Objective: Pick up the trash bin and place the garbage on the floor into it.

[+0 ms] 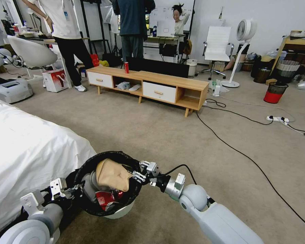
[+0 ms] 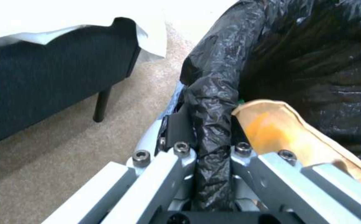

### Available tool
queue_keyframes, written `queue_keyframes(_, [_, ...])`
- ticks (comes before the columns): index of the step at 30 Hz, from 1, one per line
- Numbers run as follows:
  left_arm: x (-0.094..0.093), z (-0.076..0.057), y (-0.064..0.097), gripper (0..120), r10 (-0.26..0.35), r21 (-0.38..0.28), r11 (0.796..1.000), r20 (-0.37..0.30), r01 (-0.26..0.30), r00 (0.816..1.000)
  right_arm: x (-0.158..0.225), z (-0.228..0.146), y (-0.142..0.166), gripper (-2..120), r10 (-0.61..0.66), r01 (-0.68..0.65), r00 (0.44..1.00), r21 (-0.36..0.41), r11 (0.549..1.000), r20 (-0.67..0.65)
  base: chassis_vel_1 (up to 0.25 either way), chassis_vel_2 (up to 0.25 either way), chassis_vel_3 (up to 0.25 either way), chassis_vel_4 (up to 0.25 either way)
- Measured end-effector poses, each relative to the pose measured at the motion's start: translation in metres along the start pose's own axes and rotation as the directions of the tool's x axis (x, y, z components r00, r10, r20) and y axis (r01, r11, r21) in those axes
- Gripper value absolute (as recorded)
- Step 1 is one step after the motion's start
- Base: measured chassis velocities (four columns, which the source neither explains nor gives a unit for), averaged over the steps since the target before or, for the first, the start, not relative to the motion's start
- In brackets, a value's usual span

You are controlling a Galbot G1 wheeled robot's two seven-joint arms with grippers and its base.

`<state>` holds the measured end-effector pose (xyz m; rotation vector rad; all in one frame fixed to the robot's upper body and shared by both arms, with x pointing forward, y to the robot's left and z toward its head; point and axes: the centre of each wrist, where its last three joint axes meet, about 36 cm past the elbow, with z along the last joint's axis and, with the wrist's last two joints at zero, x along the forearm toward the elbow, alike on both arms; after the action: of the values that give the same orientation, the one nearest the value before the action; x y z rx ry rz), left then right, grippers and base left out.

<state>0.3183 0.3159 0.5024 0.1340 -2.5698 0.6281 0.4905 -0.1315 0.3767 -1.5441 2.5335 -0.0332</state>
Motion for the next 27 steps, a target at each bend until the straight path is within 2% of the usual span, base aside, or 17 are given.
queue_keyframes(2, [0.0, 0.0, 0.0, 3, 0.0, 0.0, 1.0, 0.001, 0.0, 1.0, 0.0, 0.0, 0.0, 59, 0.001, -0.001, 1.0, 0.0, 1.0, -0.001, 0.0, 0.0, 0.0, 0.0])
queue_keyframes(5, [0.0, 0.0, 0.0, 3, 0.0, 0.005, 1.0, 0.001, 0.0, 1.0, -0.002, 0.003, 0.001, 78, 0.007, -0.007, 1.0, -0.005, 1.0, -0.006, 0.0, 0.0, 0.0, 0.0])
queue_keyframes(8, [-0.001, 0.001, 0.001, 3, -0.002, 0.007, 1.0, -0.001, 0.002, 1.0, 0.0, 0.005, 0.002, 83, 0.008, -0.008, 1.0, -0.008, 1.0, -0.01, 0.0, 0.0, 0.0, 0.0])
queue_keyframes(12, [-0.002, 0.001, 0.002, 3, -0.005, 0.012, 1.0, 0.0, 0.005, 1.0, 0.008, 0.008, 0.001, 98, 0.016, -0.016, 1.0, -0.006, 1.0, -0.024, 0.0, 0.0, 0.0, 0.0])
queue_keyframes(21, [-0.002, -0.001, 0.005, 3, -0.019, 0.013, 1.0, 0.009, 0.019, 1.0, 0.011, -0.031, -0.027, 100, 0.111, -0.112, 0.993, 0.035, 0.993, 0.048, 0.0, 0.0, 0.0, 0.0])
queue_keyframes(23, [-0.002, -0.001, 0.005, 3, -0.023, 0.007, 1.0, 0.013, 0.023, 1.0, 0.012, -0.056, -0.043, 100, 0.237, -0.24, 0.969, 0.047, 0.97, 0.071, 0.0, 0.0, 0.0, 0.0])
queue_keyframes(24, [-0.002, -0.001, 0.005, 3, -0.023, 0.007, 1.0, 0.013, 0.023, 1.0, 0.012, -0.056, -0.043, 100, 0.237, -0.24, 0.969, 0.047, 0.97, 0.071, 0.0, 0.0, 0.0, 0.0])
queue_keyframes(26, [-0.002, -0.001, 0.005, 3, -0.023, 0.005, 1.0, 0.016, 0.023, 1.0, 0.011, -0.074, -0.05, 100, 0.374, -0.377, 0.926, 0.041, 0.925, 0.058, 0.0, 0.0, 0.0, 0.0])
queue_keyframes(27, [-0.002, -0.001, 0.005, 3, -0.023, 0.005, 1.0, 0.016, 0.023, 1.0, 0.011, -0.074, -0.05, 100, 0.374, -0.377, 0.926, 0.041, 0.925, 0.058, 0.0, 0.0, 0.0, 0.0])
